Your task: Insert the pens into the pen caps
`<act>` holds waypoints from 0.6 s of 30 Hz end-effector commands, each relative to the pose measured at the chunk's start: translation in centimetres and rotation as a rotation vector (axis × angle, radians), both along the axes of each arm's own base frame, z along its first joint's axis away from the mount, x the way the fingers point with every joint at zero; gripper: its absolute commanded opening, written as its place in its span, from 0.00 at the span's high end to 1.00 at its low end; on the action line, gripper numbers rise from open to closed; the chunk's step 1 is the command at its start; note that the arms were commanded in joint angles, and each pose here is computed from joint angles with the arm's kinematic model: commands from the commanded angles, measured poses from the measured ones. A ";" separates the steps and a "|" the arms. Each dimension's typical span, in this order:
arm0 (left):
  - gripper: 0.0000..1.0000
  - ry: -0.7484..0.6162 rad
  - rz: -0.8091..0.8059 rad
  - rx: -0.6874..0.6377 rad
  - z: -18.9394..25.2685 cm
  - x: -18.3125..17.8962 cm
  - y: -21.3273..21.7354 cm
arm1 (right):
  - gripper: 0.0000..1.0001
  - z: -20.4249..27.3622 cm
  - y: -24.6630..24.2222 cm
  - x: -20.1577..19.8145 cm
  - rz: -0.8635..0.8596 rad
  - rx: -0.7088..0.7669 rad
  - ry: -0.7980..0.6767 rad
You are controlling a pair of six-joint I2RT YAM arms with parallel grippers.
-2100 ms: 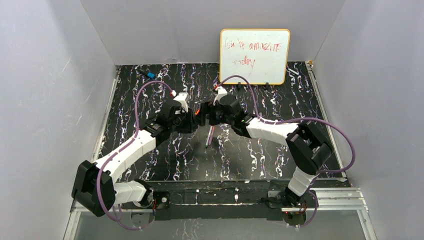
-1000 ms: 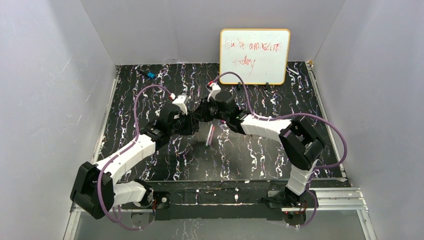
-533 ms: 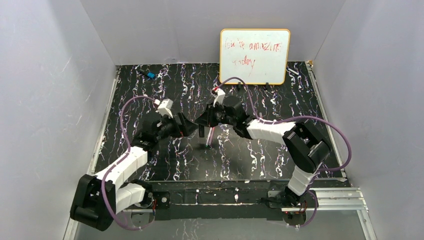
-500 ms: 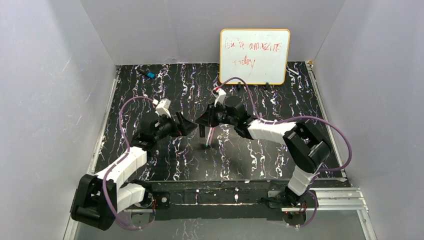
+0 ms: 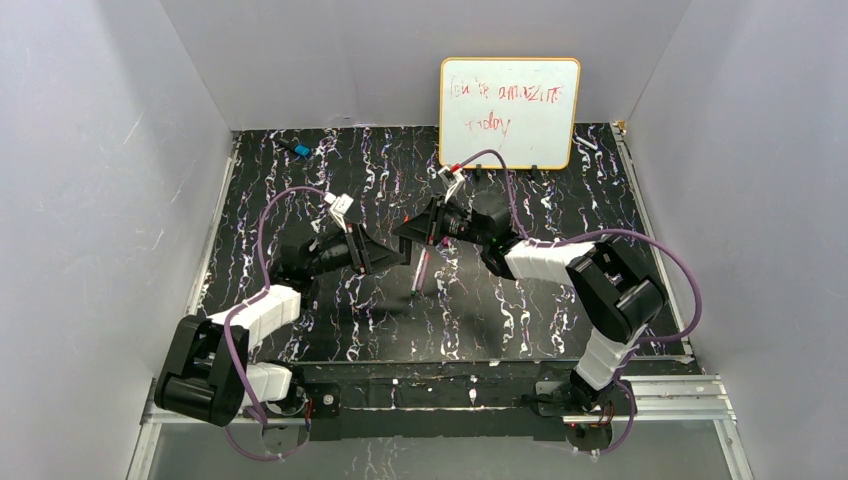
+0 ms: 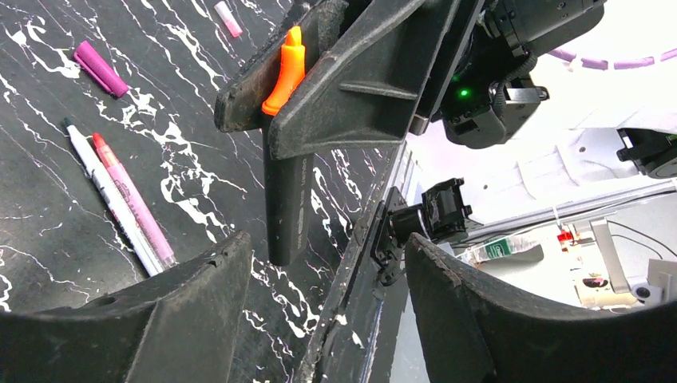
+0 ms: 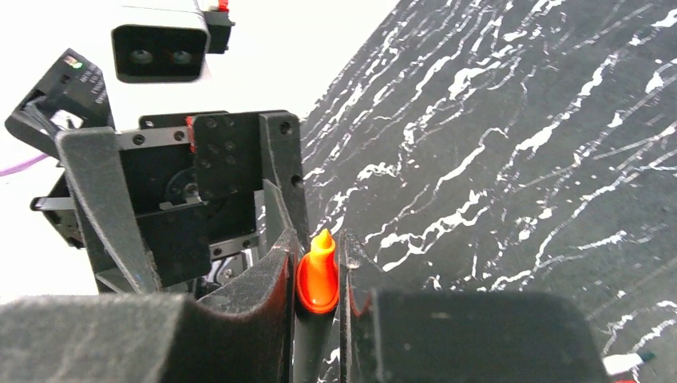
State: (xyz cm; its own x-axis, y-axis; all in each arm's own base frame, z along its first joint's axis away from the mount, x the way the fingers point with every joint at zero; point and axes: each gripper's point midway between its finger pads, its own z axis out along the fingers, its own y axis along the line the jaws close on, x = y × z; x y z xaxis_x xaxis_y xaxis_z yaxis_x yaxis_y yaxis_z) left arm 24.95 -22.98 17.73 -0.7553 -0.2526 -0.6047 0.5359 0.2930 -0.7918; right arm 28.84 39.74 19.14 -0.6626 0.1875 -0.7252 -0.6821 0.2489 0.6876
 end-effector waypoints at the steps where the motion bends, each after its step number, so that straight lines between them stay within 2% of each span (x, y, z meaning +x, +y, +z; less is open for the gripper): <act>1: 0.32 -0.037 -0.035 -0.004 0.5 -0.7 -0.3 | 0.99 3.8 1.0 0.0 0.056 0.123 -0.063; 14: 0.36 -0.043 -0.023 0.047 -0.6 -0.1 -1.1 | 0.99 4.2 2.0 -0.1 0.087 0.156 -0.047; 18: 0.45 -0.054 -0.003 0.053 -0.6 0.3 -1.0 | 0.99 4.1 2.4 -0.3 0.104 0.156 -0.046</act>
State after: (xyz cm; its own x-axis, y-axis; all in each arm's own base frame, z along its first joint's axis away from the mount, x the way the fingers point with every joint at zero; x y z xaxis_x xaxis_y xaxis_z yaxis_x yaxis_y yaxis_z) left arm 24.45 -23.92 16.14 -0.7637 -0.2099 -0.6105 0.5365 0.3197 -0.7810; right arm 28.57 41.17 20.69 -0.6951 0.2063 -0.6886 -0.6757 0.1395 0.7239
